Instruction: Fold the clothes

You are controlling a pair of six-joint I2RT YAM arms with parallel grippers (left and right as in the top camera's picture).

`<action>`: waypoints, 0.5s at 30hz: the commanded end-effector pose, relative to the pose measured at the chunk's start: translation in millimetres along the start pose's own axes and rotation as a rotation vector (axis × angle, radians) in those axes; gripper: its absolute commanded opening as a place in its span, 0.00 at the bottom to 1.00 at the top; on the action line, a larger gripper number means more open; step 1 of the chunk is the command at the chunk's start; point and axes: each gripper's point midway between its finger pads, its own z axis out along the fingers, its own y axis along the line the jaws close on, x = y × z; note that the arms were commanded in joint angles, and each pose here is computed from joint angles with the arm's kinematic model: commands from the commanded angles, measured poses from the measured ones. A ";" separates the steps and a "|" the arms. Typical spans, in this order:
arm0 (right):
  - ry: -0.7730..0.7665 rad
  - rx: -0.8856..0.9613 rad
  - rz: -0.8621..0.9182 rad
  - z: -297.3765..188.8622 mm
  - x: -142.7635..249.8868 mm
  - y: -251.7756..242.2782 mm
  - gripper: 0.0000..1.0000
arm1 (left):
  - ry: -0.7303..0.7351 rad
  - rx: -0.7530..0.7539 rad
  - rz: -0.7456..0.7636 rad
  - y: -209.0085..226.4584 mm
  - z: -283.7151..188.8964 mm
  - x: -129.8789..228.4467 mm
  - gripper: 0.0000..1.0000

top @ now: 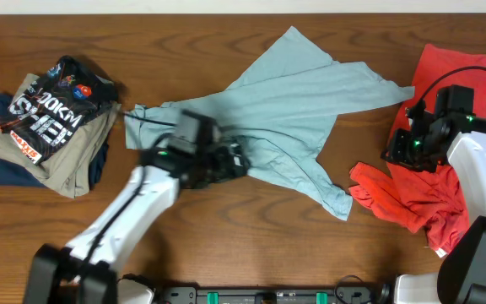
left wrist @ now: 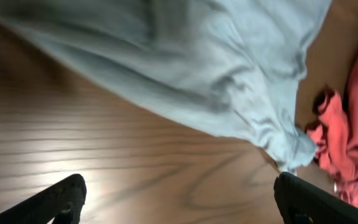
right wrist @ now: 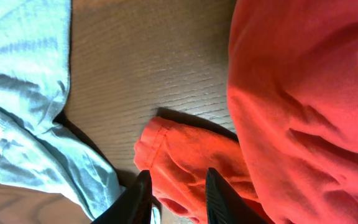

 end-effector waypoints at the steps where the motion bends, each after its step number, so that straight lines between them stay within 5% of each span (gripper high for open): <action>1: -0.019 0.023 -0.019 -5.7 -2.8 0.1 0.29 | 0.078 -0.001 -0.059 -9.5 28.1 21.2 0.98; 12: -0.018 0.025 -0.016 -5.7 -2.5 -0.2 0.29 | 0.109 0.106 -0.115 -62.0 106.3 47.2 0.99; 15: -0.018 0.025 -0.016 -5.7 -2.4 -0.2 0.29 | 0.058 0.101 -0.119 -62.2 117.1 39.5 0.79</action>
